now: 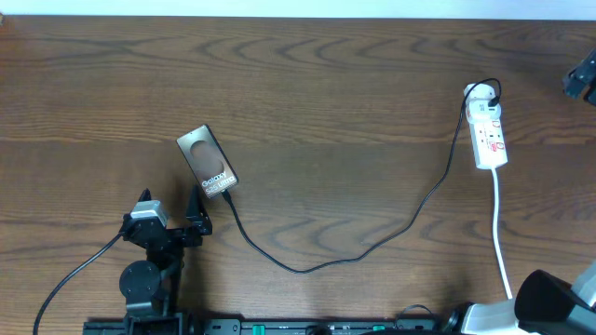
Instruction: Plug charger to phone and switch on socket
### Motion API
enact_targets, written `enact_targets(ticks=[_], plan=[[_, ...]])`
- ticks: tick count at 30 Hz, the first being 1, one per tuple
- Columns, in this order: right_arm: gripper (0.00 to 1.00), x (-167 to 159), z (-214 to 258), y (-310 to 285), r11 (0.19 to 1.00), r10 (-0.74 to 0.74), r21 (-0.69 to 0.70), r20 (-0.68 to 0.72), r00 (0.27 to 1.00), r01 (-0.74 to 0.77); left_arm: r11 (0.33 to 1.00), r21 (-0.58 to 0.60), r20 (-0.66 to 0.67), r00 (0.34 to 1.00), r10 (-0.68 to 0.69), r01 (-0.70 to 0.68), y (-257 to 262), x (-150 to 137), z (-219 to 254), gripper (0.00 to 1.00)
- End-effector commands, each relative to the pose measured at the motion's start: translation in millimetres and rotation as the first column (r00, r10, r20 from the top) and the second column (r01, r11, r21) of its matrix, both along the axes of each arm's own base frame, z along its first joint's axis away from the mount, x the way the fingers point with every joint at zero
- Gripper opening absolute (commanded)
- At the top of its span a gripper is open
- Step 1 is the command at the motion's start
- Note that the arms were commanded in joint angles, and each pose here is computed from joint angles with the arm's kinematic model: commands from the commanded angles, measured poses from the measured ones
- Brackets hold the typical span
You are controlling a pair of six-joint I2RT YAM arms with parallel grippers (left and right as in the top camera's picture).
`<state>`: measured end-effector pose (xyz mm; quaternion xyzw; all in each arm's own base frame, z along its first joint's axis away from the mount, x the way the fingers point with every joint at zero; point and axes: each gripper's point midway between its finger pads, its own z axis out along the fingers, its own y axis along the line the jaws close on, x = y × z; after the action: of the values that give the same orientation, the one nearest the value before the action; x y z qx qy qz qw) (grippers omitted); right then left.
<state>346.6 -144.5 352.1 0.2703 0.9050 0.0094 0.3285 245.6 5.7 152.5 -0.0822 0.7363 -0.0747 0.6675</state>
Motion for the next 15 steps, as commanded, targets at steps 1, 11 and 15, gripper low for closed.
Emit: enact_targets(ticks=[1,11,15], plan=[[0.99,-1,8,12,0.999,0.023,-0.029,0.057,0.998,-0.022,1.0,0.014,-0.047,0.999,-0.018,0.019,-3,-1,-13,0.92],[0.99,6,-28,59,0.982,0.163,-0.143,0.306,0.938,-0.124,1.0,0.014,-0.047,0.999,-0.018,0.019,-3,-1,-13,0.92],[0.99,0,-57,82,0.968,0.227,-0.191,0.405,0.886,-0.161,1.0,0.014,-0.047,0.999,-0.018,0.019,-3,-1,-13,0.92]])
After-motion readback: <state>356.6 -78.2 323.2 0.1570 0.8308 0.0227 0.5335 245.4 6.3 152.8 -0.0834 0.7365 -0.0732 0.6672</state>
